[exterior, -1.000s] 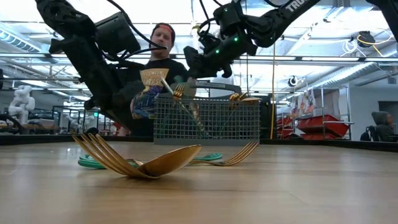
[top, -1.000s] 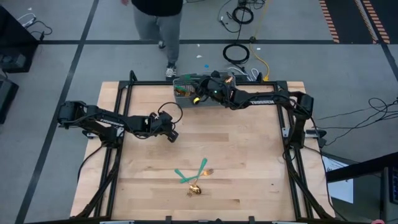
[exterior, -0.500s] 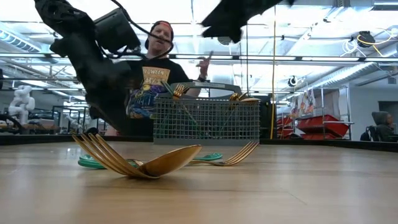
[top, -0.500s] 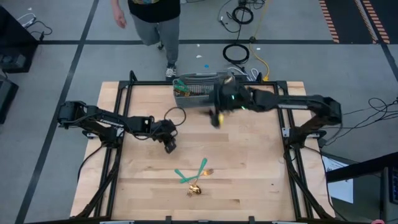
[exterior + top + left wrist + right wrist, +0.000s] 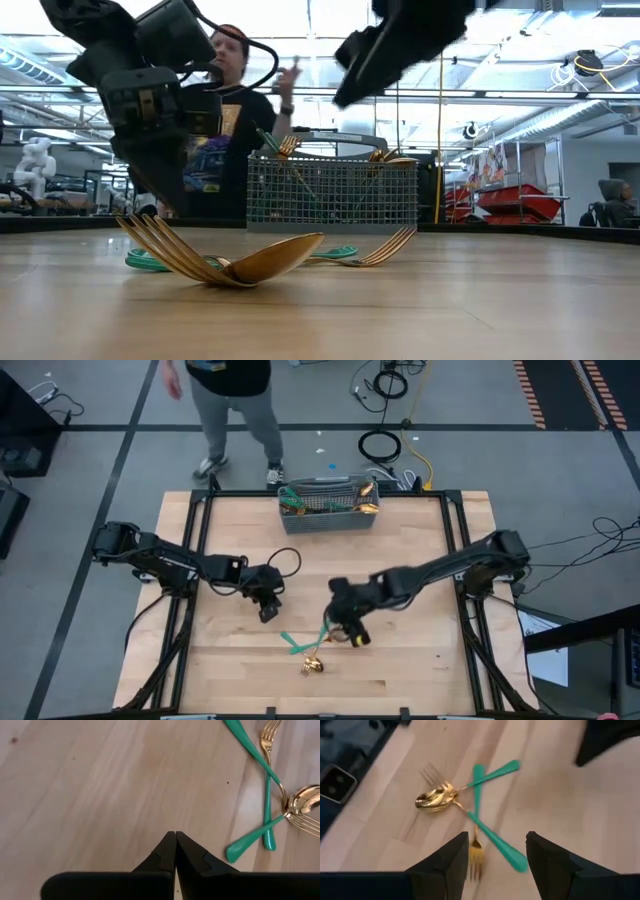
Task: Sort silverware
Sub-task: Put the gold fork into the left section of the gray utensil holder
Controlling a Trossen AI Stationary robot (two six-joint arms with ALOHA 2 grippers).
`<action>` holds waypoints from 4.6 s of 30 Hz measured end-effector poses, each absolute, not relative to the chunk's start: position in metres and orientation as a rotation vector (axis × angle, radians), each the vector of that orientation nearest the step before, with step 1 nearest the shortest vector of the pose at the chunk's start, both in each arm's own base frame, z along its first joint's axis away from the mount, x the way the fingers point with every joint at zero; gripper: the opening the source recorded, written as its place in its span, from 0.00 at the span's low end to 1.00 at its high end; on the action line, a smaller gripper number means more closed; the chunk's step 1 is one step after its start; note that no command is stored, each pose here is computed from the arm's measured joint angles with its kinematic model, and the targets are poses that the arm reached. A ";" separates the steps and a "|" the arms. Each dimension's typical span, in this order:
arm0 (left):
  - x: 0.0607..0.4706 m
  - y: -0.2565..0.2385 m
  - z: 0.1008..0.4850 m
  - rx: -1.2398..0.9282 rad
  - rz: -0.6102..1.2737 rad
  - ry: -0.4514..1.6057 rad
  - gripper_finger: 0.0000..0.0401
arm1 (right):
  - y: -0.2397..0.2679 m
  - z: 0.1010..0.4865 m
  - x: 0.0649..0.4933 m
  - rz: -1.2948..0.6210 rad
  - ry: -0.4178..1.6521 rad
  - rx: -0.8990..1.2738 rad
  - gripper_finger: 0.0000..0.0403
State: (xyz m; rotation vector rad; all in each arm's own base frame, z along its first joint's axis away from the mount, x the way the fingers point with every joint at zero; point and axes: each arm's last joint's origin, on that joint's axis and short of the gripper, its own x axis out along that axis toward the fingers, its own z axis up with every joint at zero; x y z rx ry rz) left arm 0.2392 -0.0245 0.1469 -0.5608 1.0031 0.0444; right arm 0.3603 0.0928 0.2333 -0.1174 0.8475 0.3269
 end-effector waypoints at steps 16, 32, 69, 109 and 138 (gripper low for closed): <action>0.236 -0.043 0.147 -0.586 0.039 1.025 0.02 | 0.109 0.178 0.386 0.503 0.835 -0.268 0.46; 0.236 -0.048 0.147 -0.593 0.061 1.020 0.02 | 0.112 0.148 0.397 0.531 0.829 -0.325 0.46; 0.237 -0.045 0.147 -0.565 0.149 0.981 0.02 | 0.090 0.161 0.359 0.062 1.226 -0.181 0.00; 0.236 -0.046 0.147 -0.490 0.249 0.933 0.02 | -0.117 0.271 0.403 -0.303 -0.020 0.015 0.00; 0.231 -0.047 0.144 -0.371 0.339 0.938 0.02 | -0.195 0.203 0.439 -0.165 0.031 0.027 0.00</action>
